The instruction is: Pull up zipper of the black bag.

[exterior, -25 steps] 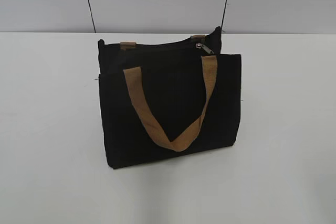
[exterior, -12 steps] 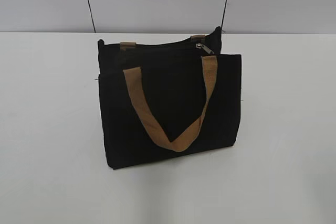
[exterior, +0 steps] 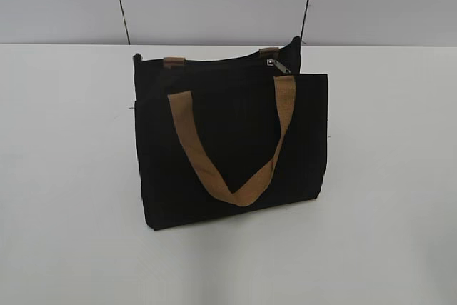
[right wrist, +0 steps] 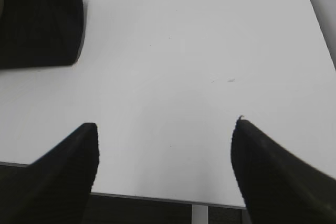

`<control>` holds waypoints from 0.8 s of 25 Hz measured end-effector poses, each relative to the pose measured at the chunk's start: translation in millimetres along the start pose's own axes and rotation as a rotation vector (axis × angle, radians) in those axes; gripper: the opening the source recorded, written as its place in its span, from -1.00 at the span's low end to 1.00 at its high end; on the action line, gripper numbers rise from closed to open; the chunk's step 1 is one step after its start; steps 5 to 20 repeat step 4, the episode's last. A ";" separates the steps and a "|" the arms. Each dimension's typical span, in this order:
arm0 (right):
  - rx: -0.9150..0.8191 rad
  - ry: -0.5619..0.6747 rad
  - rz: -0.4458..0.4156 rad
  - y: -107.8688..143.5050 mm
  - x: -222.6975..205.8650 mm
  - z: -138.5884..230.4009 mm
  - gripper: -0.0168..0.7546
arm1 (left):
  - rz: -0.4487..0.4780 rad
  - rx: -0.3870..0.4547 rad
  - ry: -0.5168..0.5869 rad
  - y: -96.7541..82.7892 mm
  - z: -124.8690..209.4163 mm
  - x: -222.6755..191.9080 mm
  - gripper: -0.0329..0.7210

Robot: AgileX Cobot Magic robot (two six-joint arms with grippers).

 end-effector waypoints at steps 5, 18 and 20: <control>0.000 0.000 0.000 0.0 0.0 0.0 0.59 | 0.002 -0.004 0.000 -0.3 0.0 0.0 0.05; 0.000 0.000 0.000 0.0 0.0 0.0 0.59 | 0.002 -0.004 0.000 -0.3 0.0 0.0 0.05; 0.000 0.000 0.000 0.0 0.0 0.0 0.59 | 0.002 -0.004 0.000 -0.3 0.0 0.0 0.05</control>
Point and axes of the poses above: a point on each arm's last joint axis where the gripper is mounted, x pointing back along that axis away from the gripper, y along the wrist's bending axis when the last joint is at zero, z = x × y, the point moved 7 cm from there along -x, pointing out along that axis toward the gripper
